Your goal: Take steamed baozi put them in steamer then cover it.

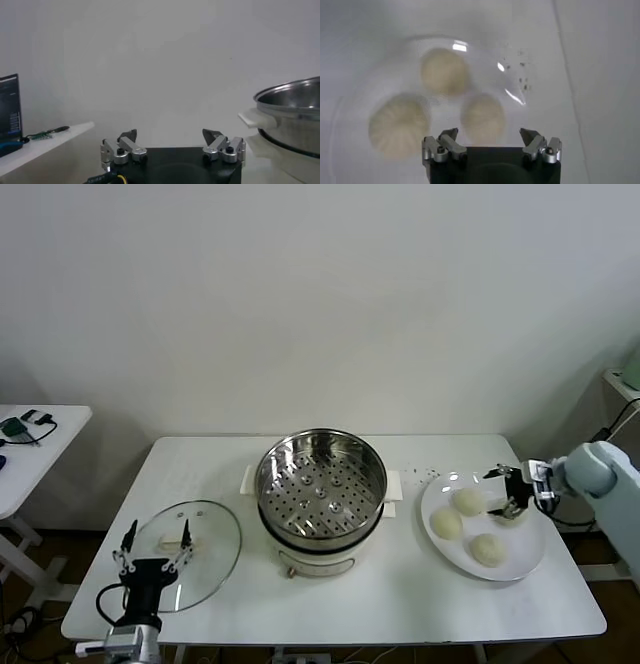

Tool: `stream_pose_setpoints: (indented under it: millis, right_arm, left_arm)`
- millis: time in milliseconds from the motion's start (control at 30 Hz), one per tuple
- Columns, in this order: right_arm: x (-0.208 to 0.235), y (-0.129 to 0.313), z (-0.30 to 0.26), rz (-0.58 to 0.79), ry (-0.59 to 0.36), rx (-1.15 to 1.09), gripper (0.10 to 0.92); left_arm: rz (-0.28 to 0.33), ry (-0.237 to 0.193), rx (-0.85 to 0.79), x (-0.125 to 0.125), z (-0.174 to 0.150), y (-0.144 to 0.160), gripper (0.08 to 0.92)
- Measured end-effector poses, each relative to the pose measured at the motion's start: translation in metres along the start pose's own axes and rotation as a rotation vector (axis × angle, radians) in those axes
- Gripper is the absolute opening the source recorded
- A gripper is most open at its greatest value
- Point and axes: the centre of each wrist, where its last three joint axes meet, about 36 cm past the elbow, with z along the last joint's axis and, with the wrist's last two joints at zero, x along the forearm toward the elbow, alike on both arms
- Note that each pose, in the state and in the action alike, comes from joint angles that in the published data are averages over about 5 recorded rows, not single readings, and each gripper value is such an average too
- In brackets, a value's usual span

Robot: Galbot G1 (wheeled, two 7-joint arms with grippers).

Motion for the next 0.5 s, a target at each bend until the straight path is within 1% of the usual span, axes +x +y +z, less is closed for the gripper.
stream_pose_setpoints:
  millis: [233, 500]
  right_arm:
    - [-0.023, -0.025, -0.022, -0.096, 0.058, 0.048, 0.823]
    - [-0.045, -0.042, -0.047, -0.152, 0.088, 0.082, 0.823]
  left_arm:
    - [-0.007, 0.005, -0.004, 0.000, 0.001, 0.002, 0.823]
    - [-0.014, 0.008, -0.008, -0.001, 0.002, 0.003, 0.823]
